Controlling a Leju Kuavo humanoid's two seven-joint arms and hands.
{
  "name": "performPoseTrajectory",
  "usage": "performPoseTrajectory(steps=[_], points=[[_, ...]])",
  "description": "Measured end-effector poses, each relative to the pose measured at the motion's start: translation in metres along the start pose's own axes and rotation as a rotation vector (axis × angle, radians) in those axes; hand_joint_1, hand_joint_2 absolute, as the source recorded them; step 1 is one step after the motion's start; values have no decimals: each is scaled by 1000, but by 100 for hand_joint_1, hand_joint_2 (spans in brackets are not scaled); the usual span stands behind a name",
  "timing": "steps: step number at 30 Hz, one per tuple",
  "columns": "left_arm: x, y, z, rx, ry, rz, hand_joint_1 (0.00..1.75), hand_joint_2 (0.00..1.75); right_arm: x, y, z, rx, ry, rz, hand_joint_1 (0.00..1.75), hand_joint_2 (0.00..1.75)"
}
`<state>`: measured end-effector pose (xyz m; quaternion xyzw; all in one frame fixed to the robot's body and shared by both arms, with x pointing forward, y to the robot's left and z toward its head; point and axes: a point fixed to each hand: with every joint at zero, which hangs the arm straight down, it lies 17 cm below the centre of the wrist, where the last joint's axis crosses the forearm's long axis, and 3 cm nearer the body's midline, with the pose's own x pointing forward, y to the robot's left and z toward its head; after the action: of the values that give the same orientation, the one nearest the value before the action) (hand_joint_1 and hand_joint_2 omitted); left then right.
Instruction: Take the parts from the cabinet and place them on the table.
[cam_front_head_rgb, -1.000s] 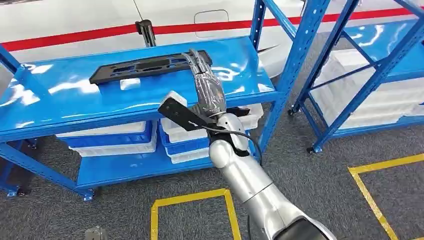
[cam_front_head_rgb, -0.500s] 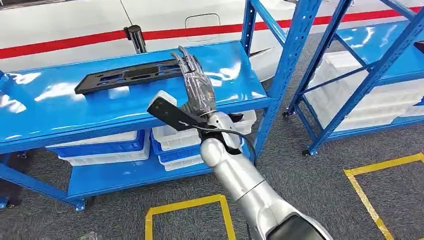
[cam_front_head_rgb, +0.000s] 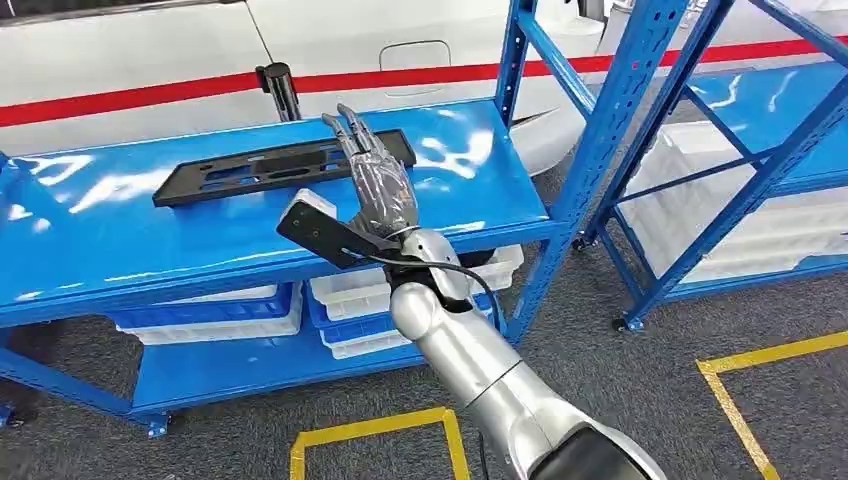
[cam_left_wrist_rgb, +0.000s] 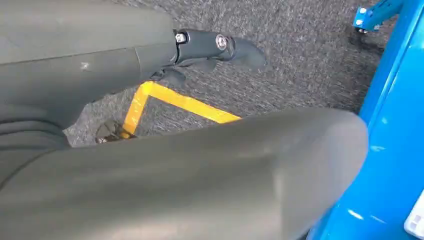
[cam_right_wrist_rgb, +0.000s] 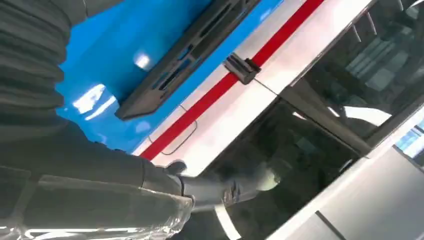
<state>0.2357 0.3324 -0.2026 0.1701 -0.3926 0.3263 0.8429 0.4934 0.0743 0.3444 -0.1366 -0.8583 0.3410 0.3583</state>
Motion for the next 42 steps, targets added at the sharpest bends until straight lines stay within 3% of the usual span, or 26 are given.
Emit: performPoseTrajectory(steps=[3, 4, 21, 42], points=[[-3, 6, -1, 21, 14, 6, 0, 0, 6, 5, 0, 14, -4, -8, 0, 175], [-4, 7, 0, 27, 17, 12, 0, 0, 7, 6, -1, 18, -2, -10, 0, 0], [-25, 38, 6, 95, 58, 49, 0, 0, 53, 39, 4, 111, -75, -69, 0, 0], [-36, 51, 10, 136, 88, 44, 0, 0, 56, 52, 12, 139, -87, -12, 0, 0]])
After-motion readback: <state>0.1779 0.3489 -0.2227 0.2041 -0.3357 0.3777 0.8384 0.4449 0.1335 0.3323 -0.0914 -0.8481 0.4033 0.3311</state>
